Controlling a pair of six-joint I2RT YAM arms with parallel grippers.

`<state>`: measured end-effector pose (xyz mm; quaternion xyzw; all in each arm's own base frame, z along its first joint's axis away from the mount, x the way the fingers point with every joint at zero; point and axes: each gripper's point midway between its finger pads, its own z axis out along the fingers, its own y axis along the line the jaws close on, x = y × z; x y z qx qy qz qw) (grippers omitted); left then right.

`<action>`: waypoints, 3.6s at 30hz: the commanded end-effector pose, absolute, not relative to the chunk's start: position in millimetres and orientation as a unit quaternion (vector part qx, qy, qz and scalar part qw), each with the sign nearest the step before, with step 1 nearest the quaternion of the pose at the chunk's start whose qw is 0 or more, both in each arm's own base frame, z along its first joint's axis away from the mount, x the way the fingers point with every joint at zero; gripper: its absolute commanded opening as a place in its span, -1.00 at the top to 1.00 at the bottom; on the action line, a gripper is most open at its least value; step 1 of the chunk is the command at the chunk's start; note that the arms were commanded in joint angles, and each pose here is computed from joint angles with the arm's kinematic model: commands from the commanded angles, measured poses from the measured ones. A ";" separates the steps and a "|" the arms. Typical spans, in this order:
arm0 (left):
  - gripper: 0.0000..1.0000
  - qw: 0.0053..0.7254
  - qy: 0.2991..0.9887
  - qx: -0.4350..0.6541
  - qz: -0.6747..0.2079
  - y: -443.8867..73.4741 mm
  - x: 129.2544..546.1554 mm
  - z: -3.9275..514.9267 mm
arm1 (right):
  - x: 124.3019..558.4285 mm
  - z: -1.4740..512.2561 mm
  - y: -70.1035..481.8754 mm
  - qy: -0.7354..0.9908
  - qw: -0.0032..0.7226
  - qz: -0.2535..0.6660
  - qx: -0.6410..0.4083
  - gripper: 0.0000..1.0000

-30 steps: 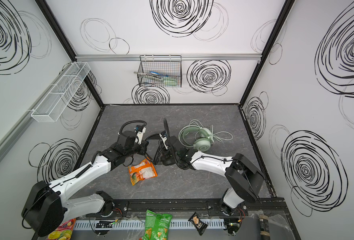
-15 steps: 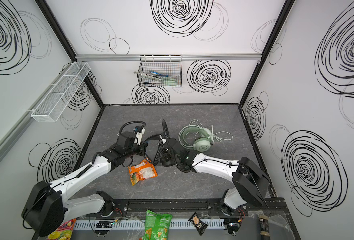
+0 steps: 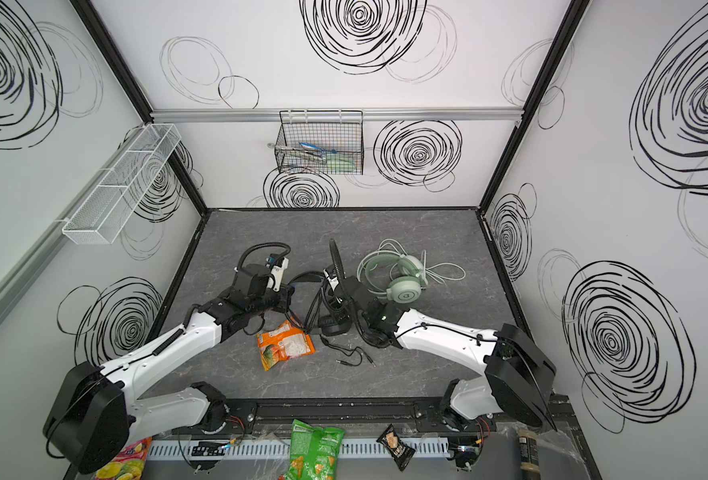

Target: Wrap the headphones

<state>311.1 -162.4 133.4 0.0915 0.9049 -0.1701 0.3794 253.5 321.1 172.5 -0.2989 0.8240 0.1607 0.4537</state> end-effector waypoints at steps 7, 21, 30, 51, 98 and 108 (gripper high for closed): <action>1.00 0.420 0.883 0.066 -0.198 -163.3 325.9 152.5 | 199.6 179.3 290.9 0.830 0.410 0.224 -0.306 -0.35; 1.00 0.414 0.887 0.052 -0.199 -158.8 329.2 139.6 | 150.3 81.0 252.1 0.899 0.278 0.253 -0.226 -0.58; 1.00 0.415 0.885 0.049 -0.206 -156.5 328.8 140.4 | 134.0 36.9 246.5 0.916 0.234 0.239 -0.222 -0.60; 1.00 0.406 0.888 0.038 -0.211 -154.3 329.6 133.4 | 129.3 10.3 253.7 0.929 0.211 0.164 -0.257 0.29; 1.00 0.471 0.799 -0.107 -0.359 -144.4 353.9 218.3 | 32.6 120.8 375.7 0.794 0.284 0.274 -0.462 1.00; 1.00 0.496 0.813 -0.110 -0.284 -125.6 360.6 208.6 | 21.6 189.2 388.4 0.762 0.328 0.288 -0.479 1.00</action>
